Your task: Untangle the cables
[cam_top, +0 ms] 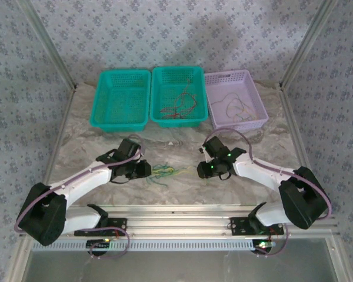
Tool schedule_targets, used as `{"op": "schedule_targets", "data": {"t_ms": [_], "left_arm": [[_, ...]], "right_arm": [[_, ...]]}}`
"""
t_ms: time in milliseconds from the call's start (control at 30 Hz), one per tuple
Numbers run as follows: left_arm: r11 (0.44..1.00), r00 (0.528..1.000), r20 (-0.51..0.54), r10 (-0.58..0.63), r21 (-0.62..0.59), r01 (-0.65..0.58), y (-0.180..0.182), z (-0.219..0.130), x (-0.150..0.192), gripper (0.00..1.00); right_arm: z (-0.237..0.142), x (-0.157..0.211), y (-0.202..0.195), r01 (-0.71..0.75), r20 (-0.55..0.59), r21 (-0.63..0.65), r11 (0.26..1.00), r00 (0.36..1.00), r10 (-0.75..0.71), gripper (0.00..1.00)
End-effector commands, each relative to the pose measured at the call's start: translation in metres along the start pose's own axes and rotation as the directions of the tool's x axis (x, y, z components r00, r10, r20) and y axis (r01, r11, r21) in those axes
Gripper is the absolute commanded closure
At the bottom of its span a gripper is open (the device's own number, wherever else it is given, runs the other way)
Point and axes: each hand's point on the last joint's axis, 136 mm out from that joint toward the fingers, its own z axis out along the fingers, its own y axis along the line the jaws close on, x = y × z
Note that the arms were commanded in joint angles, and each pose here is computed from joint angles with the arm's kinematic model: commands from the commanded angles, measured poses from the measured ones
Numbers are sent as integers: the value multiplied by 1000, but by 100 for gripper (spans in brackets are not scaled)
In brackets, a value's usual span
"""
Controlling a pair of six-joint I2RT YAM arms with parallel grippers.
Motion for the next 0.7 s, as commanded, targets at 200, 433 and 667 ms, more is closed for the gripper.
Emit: {"op": "schedule_targets", "data": {"t_ms": [200, 433, 667], "left_arm": [[999, 1000, 15, 9, 43, -10, -10, -8, -5, 100], [995, 988, 145, 55, 79, -67, -36, -60, -33, 100], [991, 968, 237, 82, 88, -106, -48, -116, -49, 100]], "right_arm": [[-6, -12, -11, -13, 32, 61, 998, 999, 11, 93], [-29, -30, -35, -113, 140, 125, 986, 986, 96, 100], [-43, -37, -76, -295, 233, 171, 940, 939, 253, 100]]}}
